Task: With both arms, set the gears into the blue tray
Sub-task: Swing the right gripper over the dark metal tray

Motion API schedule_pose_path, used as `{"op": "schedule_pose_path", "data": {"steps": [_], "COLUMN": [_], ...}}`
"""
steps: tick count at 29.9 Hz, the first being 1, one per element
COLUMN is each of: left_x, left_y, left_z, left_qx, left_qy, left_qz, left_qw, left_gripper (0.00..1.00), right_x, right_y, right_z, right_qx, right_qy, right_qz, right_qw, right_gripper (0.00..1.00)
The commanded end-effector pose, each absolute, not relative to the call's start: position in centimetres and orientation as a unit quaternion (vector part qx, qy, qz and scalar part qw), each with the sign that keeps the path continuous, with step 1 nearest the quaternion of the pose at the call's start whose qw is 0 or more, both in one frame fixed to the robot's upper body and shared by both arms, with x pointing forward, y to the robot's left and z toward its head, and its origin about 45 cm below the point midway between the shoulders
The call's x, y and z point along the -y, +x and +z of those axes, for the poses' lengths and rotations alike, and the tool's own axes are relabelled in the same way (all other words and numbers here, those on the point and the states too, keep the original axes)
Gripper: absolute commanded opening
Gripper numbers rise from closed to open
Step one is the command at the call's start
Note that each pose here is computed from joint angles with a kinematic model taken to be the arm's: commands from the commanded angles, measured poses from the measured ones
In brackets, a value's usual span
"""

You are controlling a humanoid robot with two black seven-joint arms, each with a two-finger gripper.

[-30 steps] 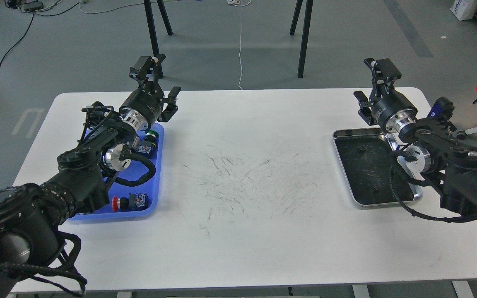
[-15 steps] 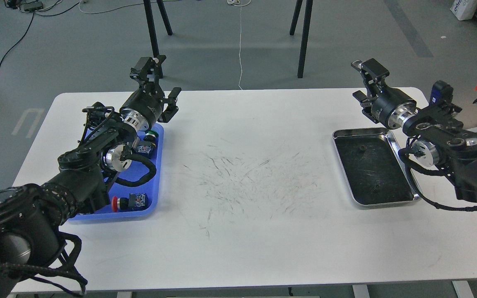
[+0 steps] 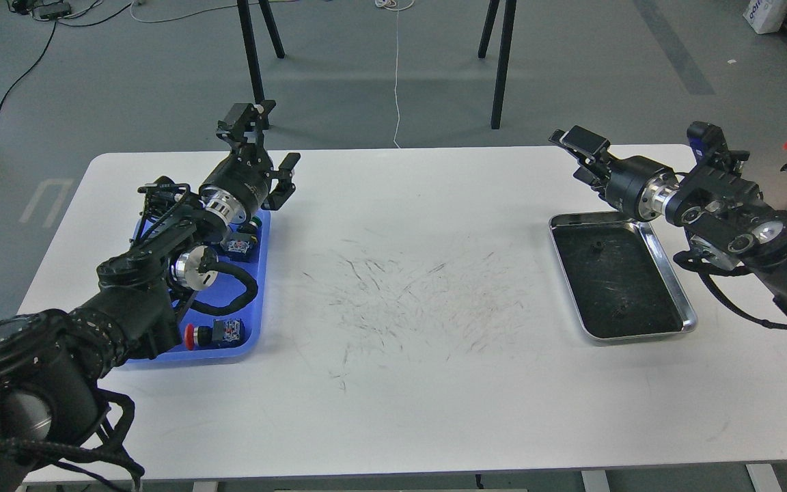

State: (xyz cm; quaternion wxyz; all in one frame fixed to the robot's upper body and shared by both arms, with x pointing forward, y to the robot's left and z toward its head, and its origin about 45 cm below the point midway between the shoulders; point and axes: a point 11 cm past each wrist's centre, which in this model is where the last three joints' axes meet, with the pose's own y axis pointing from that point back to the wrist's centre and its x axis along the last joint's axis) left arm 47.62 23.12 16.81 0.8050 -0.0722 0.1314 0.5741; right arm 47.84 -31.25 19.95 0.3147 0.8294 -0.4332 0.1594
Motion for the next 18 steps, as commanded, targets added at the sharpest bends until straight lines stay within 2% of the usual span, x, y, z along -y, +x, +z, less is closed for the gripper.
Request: {"op": "schedule_pose_path", "data": {"steps": [1,18], "left_x": [-23.09,-22.69], "left_y": [47.49,47.11], "left_z": [16.59,16.08], "left_qx": [-0.133,-0.14], "left_qy": [-0.071,-0.069], "left_qz": [0.574,0.565], "left_qw": [0.805,0.81], "left_gripper": [1.0,1.0], "right_x": [31.3,30.85], "right_y": [48.0,47.54], "right_z": [20.39,19.79], "right_qx": [0.41,0.302], "right_qy": [0.832,0.813], "right_qz": [0.169,0.248], "right_qw": [0.333,0.433], "right_gripper": [0.98,0.98]}}
